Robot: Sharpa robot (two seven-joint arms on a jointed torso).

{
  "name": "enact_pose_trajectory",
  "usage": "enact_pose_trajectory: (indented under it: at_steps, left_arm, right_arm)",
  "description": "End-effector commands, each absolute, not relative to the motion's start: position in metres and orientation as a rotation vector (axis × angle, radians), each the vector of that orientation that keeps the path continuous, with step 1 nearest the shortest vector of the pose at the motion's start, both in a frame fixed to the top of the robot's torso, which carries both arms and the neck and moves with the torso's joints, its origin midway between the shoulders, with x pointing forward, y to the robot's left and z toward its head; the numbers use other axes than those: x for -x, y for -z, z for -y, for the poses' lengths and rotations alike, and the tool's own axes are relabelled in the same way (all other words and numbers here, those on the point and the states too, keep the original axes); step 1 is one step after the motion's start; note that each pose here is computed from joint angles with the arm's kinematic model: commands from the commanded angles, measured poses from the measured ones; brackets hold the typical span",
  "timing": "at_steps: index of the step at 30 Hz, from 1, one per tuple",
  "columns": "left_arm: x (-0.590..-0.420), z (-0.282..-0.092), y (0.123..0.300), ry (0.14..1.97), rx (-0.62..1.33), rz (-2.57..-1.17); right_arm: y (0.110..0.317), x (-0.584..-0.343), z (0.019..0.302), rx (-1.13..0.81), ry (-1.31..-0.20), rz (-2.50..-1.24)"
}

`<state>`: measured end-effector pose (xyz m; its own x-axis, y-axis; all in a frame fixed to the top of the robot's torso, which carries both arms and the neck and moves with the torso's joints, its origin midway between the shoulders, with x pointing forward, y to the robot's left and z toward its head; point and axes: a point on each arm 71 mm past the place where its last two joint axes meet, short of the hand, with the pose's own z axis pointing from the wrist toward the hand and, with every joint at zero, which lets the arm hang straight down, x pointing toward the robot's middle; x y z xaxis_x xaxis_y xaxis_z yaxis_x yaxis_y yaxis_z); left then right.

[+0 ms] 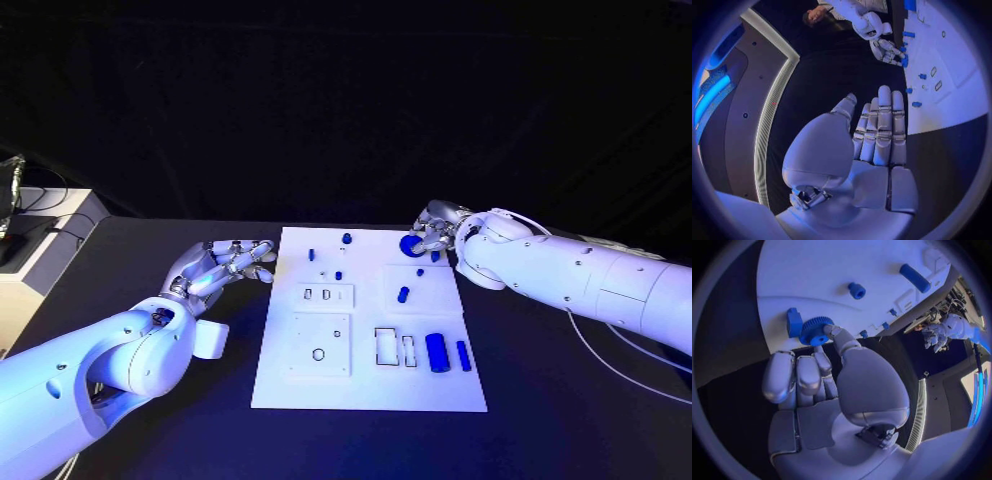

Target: Assemble the parts on the task board

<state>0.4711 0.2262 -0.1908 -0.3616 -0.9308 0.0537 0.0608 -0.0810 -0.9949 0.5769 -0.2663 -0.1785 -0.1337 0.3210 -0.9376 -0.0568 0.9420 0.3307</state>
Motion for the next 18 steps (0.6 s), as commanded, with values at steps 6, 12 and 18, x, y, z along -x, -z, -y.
enact_pose_trajectory:
  at_steps: [6, 12, 18]
  left_arm:
    - [-0.471, -0.225, 0.190, 1.572, 0.998, -1.383]
    - [-0.470, -0.225, 0.190, 1.572, 0.998, -1.384]
    - [-0.470, -0.224, 0.190, 1.572, 0.998, -1.386]
  right_arm:
    - [0.173, -0.572, 0.254, -0.149, -0.373, -1.578]
    - [0.168, -0.566, 0.241, -0.107, -0.412, -1.520]
    - [0.162, -0.558, 0.222, -0.046, -0.454, -1.476]
